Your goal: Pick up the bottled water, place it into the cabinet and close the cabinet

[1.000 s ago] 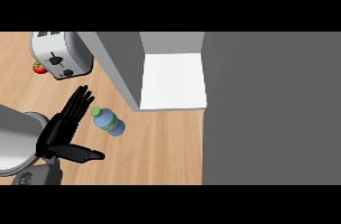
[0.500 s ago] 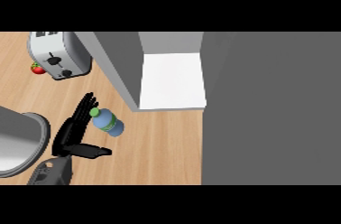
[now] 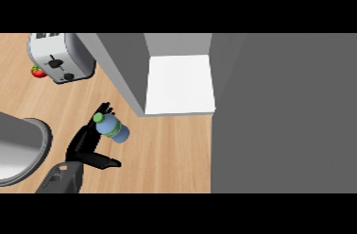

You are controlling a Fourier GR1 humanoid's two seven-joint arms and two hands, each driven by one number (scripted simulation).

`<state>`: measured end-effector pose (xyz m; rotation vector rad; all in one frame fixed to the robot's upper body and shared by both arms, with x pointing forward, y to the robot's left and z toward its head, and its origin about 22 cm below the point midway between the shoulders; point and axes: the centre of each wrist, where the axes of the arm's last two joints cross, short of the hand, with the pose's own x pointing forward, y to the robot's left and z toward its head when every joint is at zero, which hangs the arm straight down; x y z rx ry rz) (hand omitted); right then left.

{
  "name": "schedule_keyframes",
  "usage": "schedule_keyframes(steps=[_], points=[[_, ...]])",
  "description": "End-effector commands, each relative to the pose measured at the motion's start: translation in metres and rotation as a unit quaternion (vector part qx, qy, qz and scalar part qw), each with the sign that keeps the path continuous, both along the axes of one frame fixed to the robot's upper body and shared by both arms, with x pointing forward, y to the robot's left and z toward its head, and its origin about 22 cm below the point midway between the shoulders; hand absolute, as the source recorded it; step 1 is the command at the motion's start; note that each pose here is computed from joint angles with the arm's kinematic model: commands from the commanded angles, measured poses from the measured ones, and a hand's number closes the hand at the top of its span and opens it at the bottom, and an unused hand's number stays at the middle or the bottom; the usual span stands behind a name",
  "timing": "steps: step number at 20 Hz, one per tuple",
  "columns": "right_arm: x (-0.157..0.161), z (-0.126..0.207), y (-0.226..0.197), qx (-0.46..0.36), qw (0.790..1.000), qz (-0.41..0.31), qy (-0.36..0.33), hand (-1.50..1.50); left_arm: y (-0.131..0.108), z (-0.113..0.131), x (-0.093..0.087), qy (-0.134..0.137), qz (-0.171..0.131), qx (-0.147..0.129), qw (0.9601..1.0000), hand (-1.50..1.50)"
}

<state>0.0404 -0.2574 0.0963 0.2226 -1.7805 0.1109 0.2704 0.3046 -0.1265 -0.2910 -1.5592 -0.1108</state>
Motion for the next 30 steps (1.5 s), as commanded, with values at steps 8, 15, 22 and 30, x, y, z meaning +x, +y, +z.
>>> schedule_keyframes(steps=[8, 15, 22, 30], points=[[-0.005, 0.026, -0.002, 0.007, 1.000, 0.000, -0.026, -1.50, -0.022, -0.011, 0.012, -0.009, 0.017, -0.071, 0.9973, 1.50], [-0.011, 0.022, 0.003, 0.004, 1.000, 0.005, -0.028, -1.50, -0.028, -0.022, 0.002, -0.006, 0.015, -0.129, 0.9915, 1.50], [-0.014, 0.024, 0.003, 0.002, 1.000, -0.004, -0.018, -1.50, -0.057, -0.049, -0.036, -0.028, 0.122, -0.111, 0.9859, 1.50], [-0.017, 0.040, 0.001, -0.005, 1.000, -0.002, -0.015, -1.50, -0.081, -0.052, -0.043, -0.050, 0.151, -0.131, 0.9785, 1.50]])
